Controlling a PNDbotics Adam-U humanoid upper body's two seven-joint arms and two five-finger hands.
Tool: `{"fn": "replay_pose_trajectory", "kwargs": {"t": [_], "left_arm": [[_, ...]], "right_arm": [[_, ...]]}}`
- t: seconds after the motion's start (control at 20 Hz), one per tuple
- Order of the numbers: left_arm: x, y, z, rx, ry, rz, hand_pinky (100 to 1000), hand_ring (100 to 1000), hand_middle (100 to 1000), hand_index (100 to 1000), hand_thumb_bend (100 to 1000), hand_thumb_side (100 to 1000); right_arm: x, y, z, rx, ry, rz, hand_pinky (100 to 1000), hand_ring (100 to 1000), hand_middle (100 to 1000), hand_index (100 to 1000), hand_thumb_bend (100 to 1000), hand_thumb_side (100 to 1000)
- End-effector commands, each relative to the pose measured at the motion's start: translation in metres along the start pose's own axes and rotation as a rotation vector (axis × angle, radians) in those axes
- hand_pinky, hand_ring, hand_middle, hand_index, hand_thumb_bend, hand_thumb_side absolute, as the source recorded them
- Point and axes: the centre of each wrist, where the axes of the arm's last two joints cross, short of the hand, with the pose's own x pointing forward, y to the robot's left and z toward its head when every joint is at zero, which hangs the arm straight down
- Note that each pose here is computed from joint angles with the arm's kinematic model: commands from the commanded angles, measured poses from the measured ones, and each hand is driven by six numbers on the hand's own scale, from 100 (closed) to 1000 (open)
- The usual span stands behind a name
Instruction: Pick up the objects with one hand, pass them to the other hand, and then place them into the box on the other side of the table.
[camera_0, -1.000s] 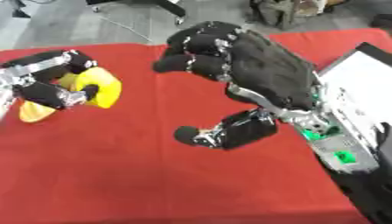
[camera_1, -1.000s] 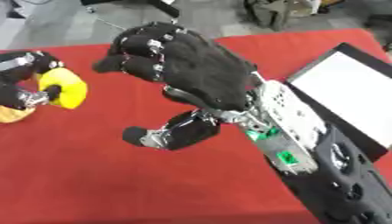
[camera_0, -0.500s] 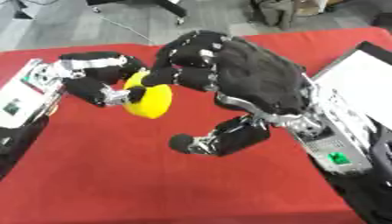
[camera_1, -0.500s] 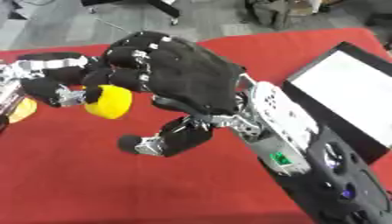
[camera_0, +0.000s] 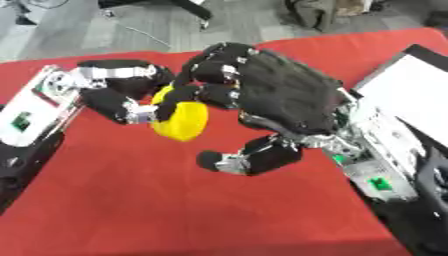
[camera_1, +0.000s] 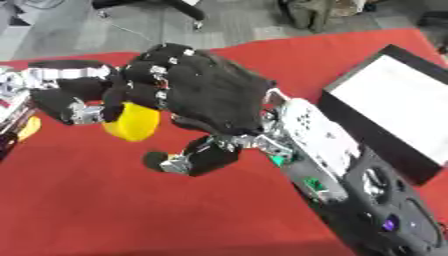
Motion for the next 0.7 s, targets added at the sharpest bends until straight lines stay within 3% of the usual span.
{"fn": "replay_pose_trajectory", "kwargs": {"t": [0.05,0.7], "left_arm": [[0.01,0.006,0.0,-0.005,-0.006,-0.024,706,569,512,609,100,494],[0.01,0.004,-0.005,-0.008,-0.012,-0.006,706,568,512,608,100,508]], "right_arm": [[-0.002,0.0,-0.003,0.004,0.027,0.044,812,812,755,845,400,367],[-0.008,0.025,-0.012,0.014,0.098,0.081,797,789,717,828,385,347]]}}
